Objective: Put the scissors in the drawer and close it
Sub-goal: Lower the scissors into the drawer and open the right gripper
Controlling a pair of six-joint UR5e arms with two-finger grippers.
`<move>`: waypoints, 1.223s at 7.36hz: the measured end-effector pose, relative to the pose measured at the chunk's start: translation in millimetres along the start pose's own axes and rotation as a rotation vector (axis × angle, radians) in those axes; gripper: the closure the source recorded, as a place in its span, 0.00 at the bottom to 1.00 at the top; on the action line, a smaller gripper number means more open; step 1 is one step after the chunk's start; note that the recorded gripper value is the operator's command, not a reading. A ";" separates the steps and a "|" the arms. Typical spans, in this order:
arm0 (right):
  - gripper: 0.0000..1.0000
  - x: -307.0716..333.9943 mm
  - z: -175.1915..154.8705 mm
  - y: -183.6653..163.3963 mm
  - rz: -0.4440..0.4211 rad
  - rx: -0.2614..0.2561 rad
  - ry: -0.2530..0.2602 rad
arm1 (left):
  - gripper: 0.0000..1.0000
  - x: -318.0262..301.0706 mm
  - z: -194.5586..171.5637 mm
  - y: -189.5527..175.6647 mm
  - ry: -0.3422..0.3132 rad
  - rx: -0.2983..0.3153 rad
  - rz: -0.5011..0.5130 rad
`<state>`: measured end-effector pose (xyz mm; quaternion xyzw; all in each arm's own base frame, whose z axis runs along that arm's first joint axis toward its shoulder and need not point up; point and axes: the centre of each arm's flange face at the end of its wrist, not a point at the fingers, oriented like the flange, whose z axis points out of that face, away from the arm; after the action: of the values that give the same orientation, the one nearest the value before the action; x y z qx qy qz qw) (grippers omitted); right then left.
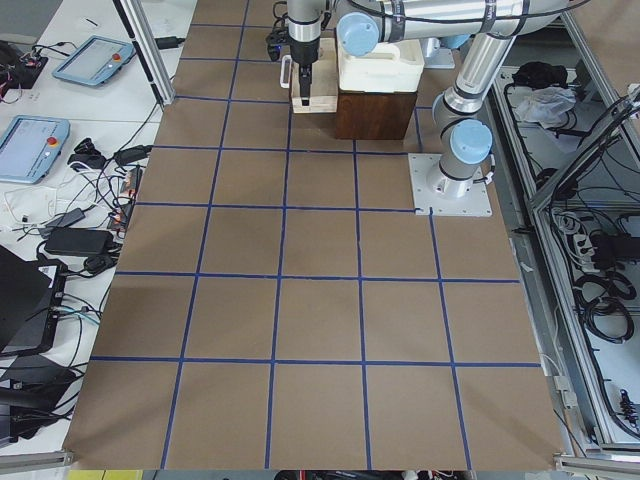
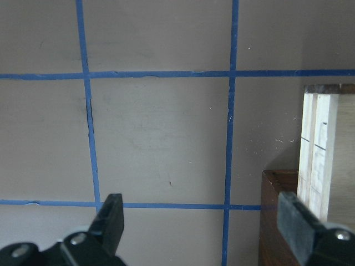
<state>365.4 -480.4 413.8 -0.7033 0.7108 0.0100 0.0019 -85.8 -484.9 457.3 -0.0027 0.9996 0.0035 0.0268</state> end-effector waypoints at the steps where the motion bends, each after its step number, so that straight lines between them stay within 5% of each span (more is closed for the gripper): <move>1: 1.00 2.9 9.7 -6.3 0.001 0.000 -0.005 | 0.00 0.0 0.2 0.1 0.000 -0.001 0.000; 9: 1.00 9.4 65.9 -21.3 -0.001 -0.007 -0.039 | 0.00 0.0 2.3 -1.2 0.002 -0.009 0.001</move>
<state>385.9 -488.9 347.5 -0.7035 0.7101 0.0265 0.0133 -85.7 -486.1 455.0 -0.0023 0.9996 0.0081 0.0257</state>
